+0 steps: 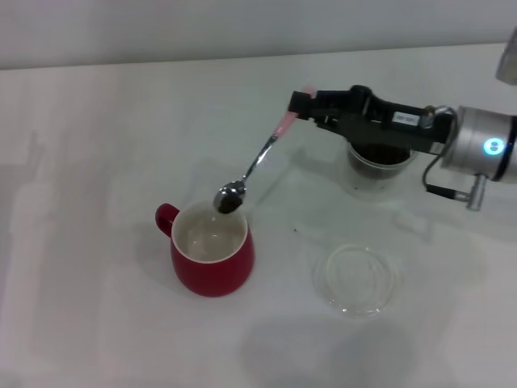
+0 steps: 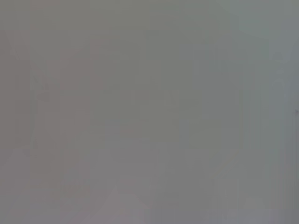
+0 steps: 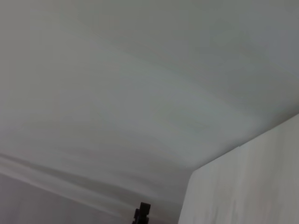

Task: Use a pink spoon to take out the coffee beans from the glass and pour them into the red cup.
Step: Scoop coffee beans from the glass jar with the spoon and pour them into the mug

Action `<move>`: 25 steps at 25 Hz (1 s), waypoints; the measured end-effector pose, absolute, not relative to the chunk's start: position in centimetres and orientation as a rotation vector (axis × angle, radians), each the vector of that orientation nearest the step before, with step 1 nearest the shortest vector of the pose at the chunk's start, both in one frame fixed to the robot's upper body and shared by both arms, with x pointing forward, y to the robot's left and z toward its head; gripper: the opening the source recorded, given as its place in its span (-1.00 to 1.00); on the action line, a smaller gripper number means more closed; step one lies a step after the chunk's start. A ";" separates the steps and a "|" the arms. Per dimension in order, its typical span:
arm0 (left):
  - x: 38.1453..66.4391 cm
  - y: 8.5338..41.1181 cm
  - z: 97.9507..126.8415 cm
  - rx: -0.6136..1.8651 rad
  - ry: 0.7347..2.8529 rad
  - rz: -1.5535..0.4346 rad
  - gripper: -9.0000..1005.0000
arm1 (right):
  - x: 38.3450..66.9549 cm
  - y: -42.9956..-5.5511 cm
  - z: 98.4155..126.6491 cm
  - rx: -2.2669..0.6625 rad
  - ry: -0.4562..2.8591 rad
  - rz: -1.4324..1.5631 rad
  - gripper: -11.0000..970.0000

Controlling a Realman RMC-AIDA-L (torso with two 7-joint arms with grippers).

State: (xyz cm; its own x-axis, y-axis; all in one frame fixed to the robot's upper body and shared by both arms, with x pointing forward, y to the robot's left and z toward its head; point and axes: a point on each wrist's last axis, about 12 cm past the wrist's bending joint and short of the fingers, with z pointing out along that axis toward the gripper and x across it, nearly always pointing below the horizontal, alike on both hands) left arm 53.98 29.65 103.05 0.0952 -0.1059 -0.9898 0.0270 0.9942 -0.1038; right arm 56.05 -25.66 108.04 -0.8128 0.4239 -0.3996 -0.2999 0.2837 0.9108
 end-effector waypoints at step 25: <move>53.7 29.5 102.8 -0.070 1.480 -0.104 0.75 | 54.6 -22.8 107.8 -0.492 1.702 1.302 -0.69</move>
State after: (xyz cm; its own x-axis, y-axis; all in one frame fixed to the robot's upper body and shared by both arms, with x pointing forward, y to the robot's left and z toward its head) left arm 53.68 29.54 102.80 0.0871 -0.1132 -0.9897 0.0268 0.9934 -0.1112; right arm 54.64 -22.82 107.81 -0.5078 0.2047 -0.8368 -0.7541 0.3640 0.5466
